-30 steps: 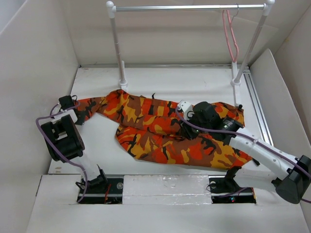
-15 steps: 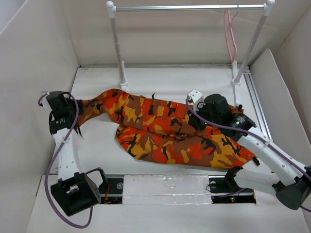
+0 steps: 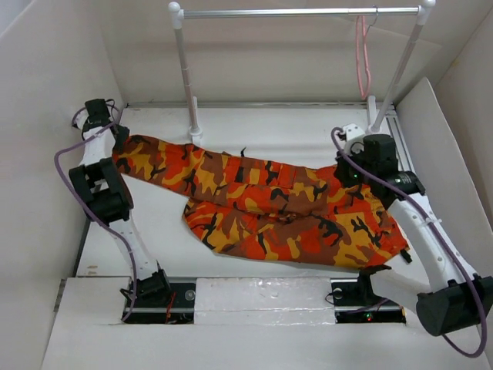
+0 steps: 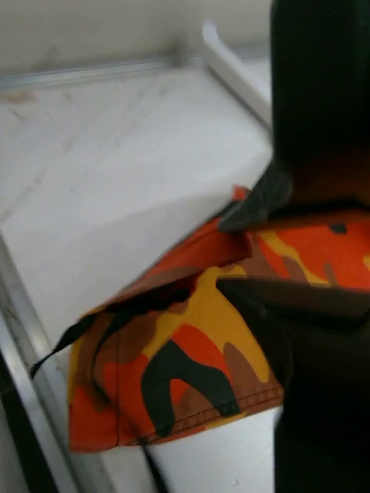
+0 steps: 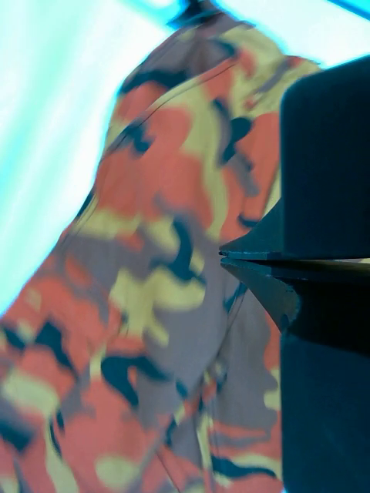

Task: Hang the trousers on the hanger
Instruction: Flatten out the trousers at the center of the board.

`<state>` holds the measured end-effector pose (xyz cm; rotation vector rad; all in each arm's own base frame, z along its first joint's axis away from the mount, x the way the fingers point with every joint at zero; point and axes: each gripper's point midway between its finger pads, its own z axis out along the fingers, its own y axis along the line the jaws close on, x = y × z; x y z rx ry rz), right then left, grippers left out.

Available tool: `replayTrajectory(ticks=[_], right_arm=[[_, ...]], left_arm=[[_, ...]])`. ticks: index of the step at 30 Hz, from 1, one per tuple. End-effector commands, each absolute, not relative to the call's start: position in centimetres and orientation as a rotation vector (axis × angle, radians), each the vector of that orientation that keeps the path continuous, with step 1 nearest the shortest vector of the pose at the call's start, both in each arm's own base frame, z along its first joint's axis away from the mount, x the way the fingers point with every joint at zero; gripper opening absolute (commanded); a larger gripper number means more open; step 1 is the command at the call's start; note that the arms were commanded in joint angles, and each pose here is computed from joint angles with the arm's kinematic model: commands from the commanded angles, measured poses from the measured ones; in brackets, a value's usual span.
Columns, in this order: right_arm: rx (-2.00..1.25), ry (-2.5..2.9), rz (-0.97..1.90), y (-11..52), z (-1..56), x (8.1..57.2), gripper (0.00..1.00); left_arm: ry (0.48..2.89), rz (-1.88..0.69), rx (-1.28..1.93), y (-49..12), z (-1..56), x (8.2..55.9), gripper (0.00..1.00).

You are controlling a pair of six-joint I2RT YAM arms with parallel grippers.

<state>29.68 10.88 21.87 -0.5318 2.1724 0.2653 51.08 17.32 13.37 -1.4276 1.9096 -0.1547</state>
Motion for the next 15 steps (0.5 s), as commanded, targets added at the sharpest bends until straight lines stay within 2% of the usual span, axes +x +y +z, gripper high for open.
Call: replayTrajectory(ticks=[1,2,3,4,5,6,7,9,10,11,13,15], right_arm=[[-0.425,2.158,0.285,8.8,22.0,30.0,0.0],[-0.355,2.167,0.255,7.0,21.8,30.5,0.0],[-0.314,2.177,0.241,6.0,21.4,30.6,0.0],[-0.256,2.188,0.232,5.1,21.1,30.7,0.02],[-0.18,2.177,0.209,3.2,21.0,31.3,0.09],[-0.133,2.177,0.202,2.1,20.6,31.7,0.17],[-0.079,2.193,0.216,1.3,19.7,31.7,0.35],[0.036,2.183,0.23,-1.2,18.9,32.7,0.51],[0.079,2.188,0.223,-2.2,18.4,33.0,0.61],[0.164,2.197,0.21,-4.2,17.3,33.6,0.66],[0.24,2.202,0.19,-6.3,16.3,34.1,0.69],[0.301,2.206,0.158,-8.4,15.3,34.5,0.72]], left_arm=[[1.937,-0.057,-1.327,17.2,16.8,50.3,0.33],[1.931,-0.077,-1.316,16.9,17.0,50.2,0.44],[1.945,-0.094,-1.327,16.3,16.1,49.4,0.49],[1.885,-0.131,-1.294,16.1,18.1,49.5,0.53],[1.892,-0.177,-1.278,14.9,18.2,49.3,0.57],[1.928,-0.193,-1.278,13.8,16.6,48.2,0.58],[1.9,-0.244,-1.195,11.4,18.8,48.4,0.58],[1.953,-0.27,-1.128,7.9,17.3,47.1,0.56],[1.968,-0.306,-1.042,4.4,18.5,46.8,0.56],[2.006,-0.325,-0.971,0.8,18.0,45.8,0.56],[2.008,-0.308,-0.948,-0.4,17.8,44.7,0.56],[2.062,-0.352,-0.849,-4.6,16.9,43.2,0.56]])
